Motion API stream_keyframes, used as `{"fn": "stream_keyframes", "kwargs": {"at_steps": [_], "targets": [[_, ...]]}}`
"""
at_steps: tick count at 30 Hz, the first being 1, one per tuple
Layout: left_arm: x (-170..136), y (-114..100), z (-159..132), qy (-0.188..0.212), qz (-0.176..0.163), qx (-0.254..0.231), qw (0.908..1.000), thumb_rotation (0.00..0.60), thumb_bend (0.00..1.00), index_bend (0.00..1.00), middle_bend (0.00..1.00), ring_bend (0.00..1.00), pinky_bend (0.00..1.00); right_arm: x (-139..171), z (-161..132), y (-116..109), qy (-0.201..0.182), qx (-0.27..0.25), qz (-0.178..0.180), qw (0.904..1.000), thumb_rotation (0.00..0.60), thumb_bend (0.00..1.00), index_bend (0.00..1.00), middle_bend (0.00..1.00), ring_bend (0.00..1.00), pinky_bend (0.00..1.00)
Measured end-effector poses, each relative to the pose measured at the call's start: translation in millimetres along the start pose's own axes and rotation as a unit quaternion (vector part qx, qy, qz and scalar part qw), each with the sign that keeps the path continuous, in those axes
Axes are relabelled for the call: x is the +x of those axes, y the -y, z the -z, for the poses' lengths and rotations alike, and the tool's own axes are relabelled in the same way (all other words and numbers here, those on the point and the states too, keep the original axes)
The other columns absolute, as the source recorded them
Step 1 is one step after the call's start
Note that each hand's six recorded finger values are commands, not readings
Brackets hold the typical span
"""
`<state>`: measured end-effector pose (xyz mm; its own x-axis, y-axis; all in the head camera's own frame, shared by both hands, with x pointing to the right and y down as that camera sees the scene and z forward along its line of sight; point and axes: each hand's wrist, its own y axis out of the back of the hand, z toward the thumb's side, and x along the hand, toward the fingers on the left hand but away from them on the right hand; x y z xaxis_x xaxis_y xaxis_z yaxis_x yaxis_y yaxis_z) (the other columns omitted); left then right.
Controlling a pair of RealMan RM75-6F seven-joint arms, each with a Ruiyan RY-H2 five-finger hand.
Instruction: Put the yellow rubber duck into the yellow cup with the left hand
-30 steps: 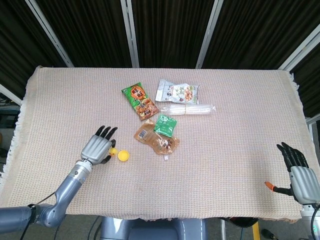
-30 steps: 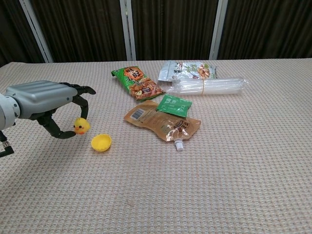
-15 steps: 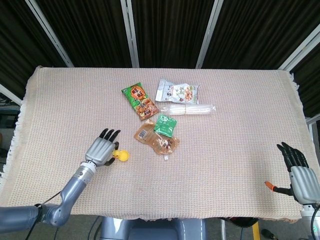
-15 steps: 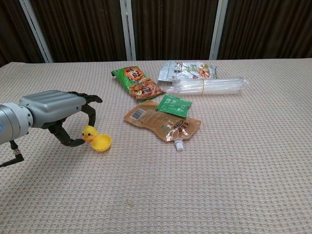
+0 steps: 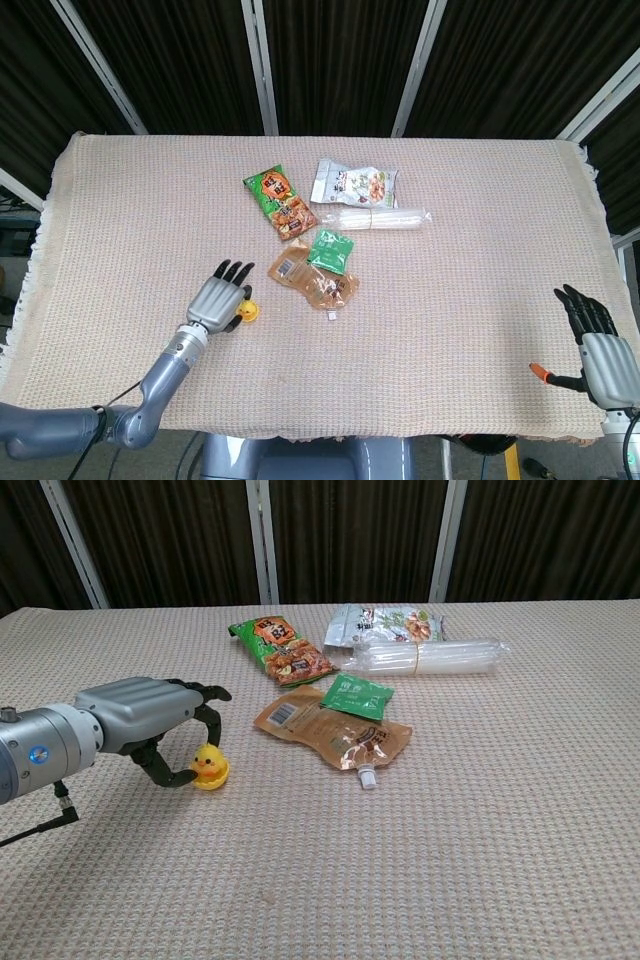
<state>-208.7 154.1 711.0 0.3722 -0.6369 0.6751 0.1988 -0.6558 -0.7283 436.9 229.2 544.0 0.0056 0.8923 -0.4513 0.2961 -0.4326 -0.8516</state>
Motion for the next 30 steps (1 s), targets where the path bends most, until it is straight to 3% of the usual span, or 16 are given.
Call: {"fn": "stream_keyframes", "kwargs": {"at_steps": [6, 18, 23, 30], "targets": [[-1.6, -1.8, -2.3, 0.006, -0.001, 0.001, 1.0, 0.6, 0.37, 0.22, 0.0, 0.0, 0.0, 0.2, 0.0, -0.3, -0.001, 0.0, 0.001, 1.0, 0.6, 0.01, 0.02, 0.0, 0.0, 0.0], [-13.0, -12.2, 4.2, 0.006, -0.007, -0.011, 0.9999, 0.6, 0.35, 0.17, 0.0, 0.0, 0.0, 0.9, 0.3, 0.1, 0.0, 0.002, 0.001, 1.0, 0.6, 0.01, 0.02, 0.0, 0.0, 0.0], [-29.1, -27.1, 11.4, 0.002, -0.03, -0.027, 0.9992, 0.6, 0.3, 0.15, 0.0, 0.0, 0.0, 0.5, 1.5, 1.1, 0.002, 0.006, -0.002, 1.0, 0.6, 0.01, 0.04, 0.0, 0.0, 0.0], [-77.3, -47.5, 47.0, -0.035, -0.094, -0.015, 0.9948, 0.6, 0.04, 0.02, 0.0, 0.0, 0.0, -1.1, 2.6, 2.9, 0.003, 0.02, -0.004, 0.9998, 0.6, 0.01, 0.02, 0.0, 0.0, 0.0]]}}
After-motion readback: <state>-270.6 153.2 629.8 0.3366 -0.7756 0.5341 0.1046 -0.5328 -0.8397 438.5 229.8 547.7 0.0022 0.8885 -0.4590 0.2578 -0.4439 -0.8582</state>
